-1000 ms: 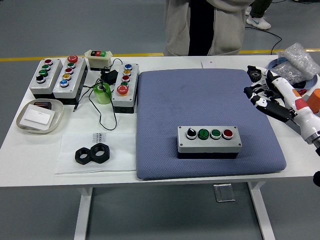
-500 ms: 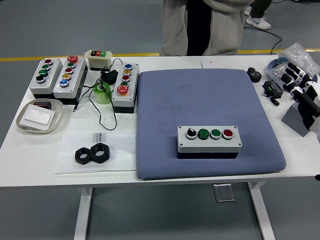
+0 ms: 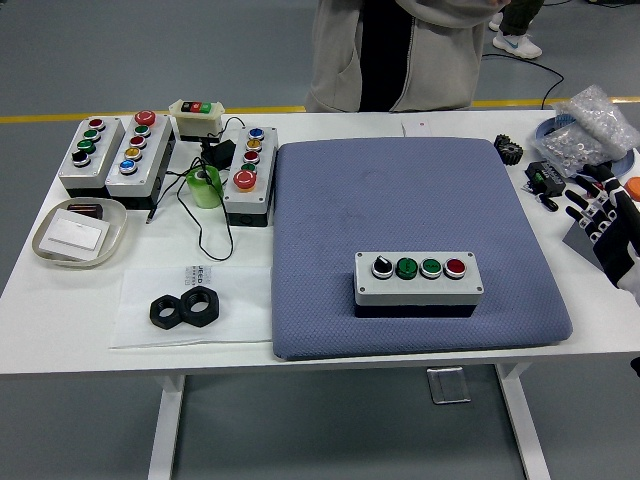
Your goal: Pick up the button,place it on the desk,press the button,press the button
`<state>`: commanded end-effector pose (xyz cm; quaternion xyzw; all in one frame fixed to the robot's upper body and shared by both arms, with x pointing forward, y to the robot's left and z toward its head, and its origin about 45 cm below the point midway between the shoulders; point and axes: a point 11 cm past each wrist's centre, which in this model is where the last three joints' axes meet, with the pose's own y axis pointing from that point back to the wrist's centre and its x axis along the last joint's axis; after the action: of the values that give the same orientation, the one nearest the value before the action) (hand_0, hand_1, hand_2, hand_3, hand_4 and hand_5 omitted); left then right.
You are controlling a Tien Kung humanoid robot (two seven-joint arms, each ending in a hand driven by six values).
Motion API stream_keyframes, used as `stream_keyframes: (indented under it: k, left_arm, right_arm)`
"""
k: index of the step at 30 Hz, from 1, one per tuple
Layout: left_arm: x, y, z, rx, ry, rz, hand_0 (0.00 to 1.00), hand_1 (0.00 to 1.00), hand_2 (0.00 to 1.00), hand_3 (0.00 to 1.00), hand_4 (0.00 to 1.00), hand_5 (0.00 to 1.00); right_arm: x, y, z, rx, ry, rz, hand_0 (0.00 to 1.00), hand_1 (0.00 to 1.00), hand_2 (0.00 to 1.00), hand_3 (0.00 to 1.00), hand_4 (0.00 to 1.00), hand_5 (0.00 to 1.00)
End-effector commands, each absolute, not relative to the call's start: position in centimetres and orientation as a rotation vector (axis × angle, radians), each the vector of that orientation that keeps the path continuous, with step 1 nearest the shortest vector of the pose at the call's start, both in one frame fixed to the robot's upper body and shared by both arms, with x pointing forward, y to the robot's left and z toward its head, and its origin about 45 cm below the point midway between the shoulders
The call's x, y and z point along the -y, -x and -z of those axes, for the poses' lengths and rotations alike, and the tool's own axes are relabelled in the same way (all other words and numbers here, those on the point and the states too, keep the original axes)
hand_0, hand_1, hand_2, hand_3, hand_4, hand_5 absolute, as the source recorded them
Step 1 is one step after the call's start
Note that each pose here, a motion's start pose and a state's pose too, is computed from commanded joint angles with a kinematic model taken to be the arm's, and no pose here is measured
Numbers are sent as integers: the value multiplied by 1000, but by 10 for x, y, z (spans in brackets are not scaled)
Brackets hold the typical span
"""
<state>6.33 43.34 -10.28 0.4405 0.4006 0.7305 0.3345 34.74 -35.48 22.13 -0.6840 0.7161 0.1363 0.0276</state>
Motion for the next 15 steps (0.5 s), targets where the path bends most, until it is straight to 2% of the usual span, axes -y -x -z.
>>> stream_keyframes:
  k: [15]
  left_arm:
    - [-433,-75,101,-1020,-1134,-1901,761,827,861,826,628,998]
  right_arm:
    - [360,-347,-234,-2206,2099,-378,952,878,911,862,622,648]
